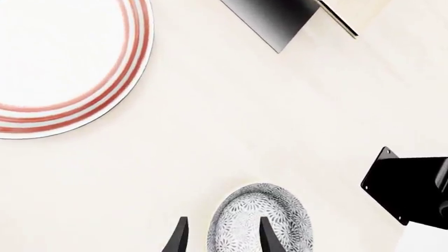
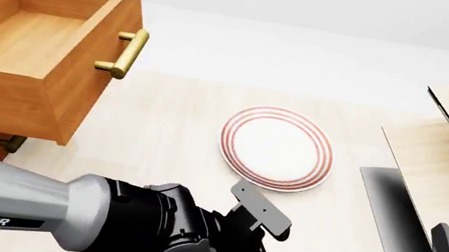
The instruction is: Open the top drawer of the cabinet and put the bowl in it.
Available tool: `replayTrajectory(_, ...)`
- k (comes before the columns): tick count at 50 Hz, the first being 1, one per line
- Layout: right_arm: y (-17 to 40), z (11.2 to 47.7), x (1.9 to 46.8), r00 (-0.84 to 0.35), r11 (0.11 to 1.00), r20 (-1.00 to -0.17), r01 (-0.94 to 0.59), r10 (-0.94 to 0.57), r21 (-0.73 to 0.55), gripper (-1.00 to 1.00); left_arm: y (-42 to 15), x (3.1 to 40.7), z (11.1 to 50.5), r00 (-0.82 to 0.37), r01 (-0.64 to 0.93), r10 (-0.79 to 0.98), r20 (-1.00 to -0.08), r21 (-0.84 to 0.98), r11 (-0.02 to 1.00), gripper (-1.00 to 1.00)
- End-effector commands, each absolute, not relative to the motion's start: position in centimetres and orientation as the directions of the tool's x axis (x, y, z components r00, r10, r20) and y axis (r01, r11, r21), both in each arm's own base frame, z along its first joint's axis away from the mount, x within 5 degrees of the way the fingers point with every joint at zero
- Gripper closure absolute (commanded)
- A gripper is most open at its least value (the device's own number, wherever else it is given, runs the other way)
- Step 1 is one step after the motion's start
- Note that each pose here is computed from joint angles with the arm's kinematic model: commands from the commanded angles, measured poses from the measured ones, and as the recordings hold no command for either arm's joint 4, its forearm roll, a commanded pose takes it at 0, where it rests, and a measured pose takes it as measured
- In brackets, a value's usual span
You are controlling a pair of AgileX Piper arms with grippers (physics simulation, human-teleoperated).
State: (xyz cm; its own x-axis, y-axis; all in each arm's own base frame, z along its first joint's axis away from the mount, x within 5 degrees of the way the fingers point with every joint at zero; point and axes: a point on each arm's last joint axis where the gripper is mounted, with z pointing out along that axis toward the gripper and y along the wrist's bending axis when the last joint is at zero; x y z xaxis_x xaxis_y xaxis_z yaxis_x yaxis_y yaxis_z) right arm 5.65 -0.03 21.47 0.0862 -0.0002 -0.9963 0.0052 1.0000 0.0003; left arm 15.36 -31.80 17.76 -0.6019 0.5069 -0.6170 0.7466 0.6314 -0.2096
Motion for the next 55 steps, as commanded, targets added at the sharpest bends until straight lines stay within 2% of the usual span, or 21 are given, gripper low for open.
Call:
replayTrajectory(1,0.0,21.4,5.6,0.086,1.0,-0.996,0.005,0.0,0.0,-1.0,-31.9,15.3,17.0,-0.611,0.74,0.504,-0.61,-0.216,0.637,-1.0)
replayTrajectory(55,0.0,21.4,5.6,0.086,1.0,-0.996,0.005,0.0,0.0,-1.0,-32.5,14.5,14.3,-0.639,0.723,0.486,-0.595,-0.25,0.645,-1.0)
